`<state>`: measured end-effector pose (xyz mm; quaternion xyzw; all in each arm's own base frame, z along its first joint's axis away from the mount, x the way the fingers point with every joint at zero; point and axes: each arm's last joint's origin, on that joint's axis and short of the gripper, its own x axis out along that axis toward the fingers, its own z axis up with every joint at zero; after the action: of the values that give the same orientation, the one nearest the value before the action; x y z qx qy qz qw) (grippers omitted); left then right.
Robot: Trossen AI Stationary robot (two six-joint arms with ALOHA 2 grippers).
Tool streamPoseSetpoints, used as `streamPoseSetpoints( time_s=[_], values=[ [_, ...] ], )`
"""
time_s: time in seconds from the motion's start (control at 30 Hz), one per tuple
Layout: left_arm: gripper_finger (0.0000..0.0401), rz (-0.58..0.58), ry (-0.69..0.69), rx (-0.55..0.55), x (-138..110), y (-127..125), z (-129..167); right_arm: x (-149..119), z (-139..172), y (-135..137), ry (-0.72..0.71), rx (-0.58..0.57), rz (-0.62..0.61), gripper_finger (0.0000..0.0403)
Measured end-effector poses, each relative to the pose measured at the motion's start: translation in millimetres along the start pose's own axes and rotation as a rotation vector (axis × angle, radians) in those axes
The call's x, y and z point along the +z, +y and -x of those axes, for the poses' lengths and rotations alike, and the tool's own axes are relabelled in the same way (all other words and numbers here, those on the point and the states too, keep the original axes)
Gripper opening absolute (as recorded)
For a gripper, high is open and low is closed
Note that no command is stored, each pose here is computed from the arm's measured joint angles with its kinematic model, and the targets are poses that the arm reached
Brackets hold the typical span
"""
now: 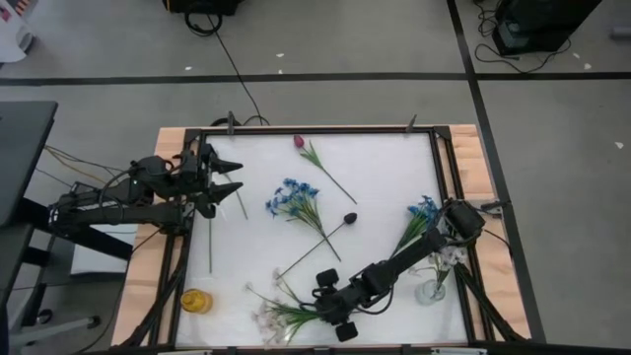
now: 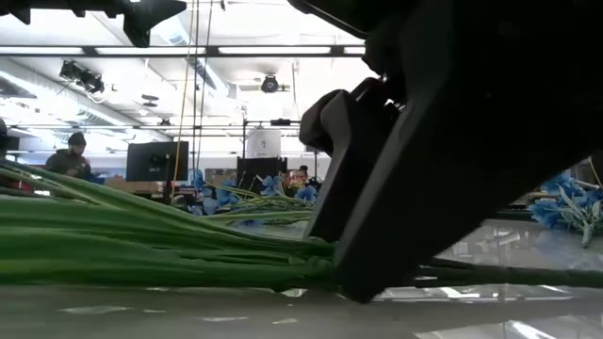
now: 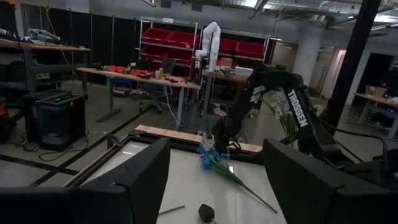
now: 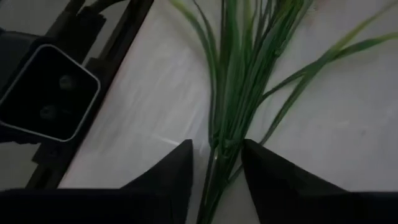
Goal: Sort flowers into vase by color
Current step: Put the white flowers into the transparent vase
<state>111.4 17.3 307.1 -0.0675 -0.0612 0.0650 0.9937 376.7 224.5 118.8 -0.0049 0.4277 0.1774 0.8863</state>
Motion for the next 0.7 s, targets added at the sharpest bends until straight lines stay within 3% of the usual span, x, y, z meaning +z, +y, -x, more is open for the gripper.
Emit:
streamPoseSetpoints(
  time_s=[0.13,0.2,0.43,0.7],
  values=[
    [0.0261,0.0,0.0,0.0,0,0,0,-1,1,-1,0.015,-0.007,-0.006,0.004],
    [0.0261,0.0,0.0,0.0,0,0,0,-1,1,-1,0.019,-0.008,-0.016,0.0016],
    [0.0261,0.0,0.0,0.0,0,0,0,8,17,-1,-0.032,-0.085,-0.082,0.0007],
    [0.0261,0.0,0.0,0.0,0,0,0,56,92,-14,-0.31,-0.284,-0.152,0.0007]
  ],
)
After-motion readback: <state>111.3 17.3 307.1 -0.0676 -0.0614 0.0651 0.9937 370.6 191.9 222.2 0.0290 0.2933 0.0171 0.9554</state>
